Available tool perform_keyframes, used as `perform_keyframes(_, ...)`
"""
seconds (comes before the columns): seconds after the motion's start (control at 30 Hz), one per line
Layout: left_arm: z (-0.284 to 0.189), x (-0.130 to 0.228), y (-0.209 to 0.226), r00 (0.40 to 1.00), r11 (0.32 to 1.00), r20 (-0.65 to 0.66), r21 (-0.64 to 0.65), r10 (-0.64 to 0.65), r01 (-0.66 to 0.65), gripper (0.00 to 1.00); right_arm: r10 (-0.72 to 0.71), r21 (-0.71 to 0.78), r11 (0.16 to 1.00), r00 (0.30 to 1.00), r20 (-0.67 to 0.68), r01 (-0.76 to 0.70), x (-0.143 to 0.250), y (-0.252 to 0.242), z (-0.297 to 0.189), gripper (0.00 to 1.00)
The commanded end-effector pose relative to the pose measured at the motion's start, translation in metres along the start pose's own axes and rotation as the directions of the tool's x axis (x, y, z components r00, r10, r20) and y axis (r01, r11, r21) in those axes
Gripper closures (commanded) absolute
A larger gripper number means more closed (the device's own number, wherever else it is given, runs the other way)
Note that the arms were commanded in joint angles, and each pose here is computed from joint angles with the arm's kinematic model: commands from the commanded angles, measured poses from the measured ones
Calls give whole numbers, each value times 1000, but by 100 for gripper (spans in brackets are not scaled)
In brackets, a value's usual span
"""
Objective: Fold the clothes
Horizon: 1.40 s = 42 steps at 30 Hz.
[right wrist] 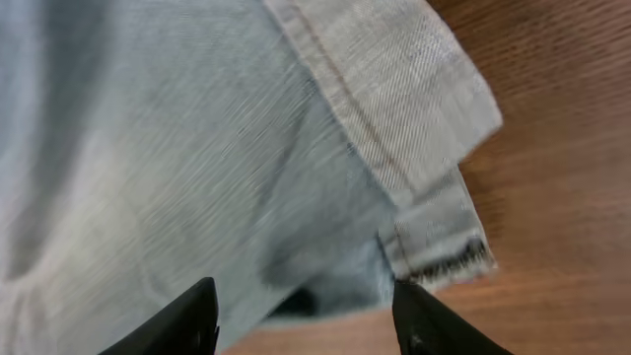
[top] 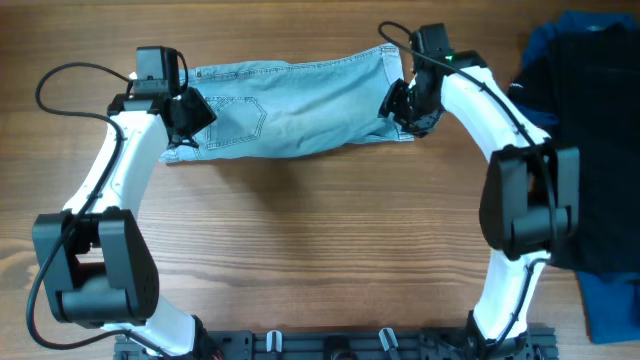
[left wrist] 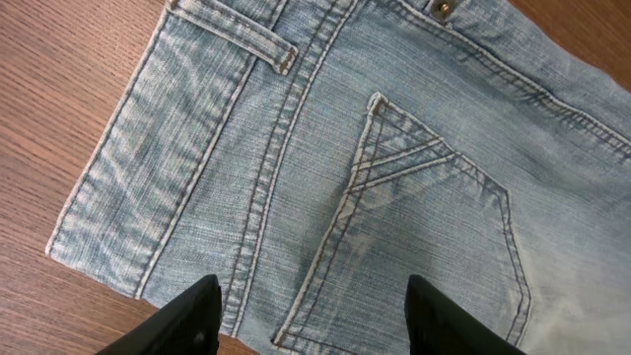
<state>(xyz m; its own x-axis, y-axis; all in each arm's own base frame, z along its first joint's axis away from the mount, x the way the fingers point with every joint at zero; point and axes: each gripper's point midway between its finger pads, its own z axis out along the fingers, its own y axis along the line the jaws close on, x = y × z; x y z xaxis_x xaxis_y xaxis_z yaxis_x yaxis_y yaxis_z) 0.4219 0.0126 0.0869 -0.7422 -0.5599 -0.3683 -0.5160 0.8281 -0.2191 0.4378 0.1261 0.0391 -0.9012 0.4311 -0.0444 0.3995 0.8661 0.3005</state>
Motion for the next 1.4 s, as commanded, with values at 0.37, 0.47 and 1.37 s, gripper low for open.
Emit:
perform_keyframes(0.37, 4, 6, 11, 1000, 999, -27, -39, -1, 0, 40, 108, 106, 990, 990, -87, -98, 20, -26, 22, 96)
perform_keyframes(0.47, 4, 7, 11, 1000, 999, -29, -40, -1, 0, 40, 156, 96, 984, 985, -67, -149, 16, -23, 23, 82)
perform_keyframes(1.37, 4, 7, 12, 999, 999, -33, -41, -1, 0, 40, 314, -16, 949, 950, 0, -314, 5, 6, -8, 35)
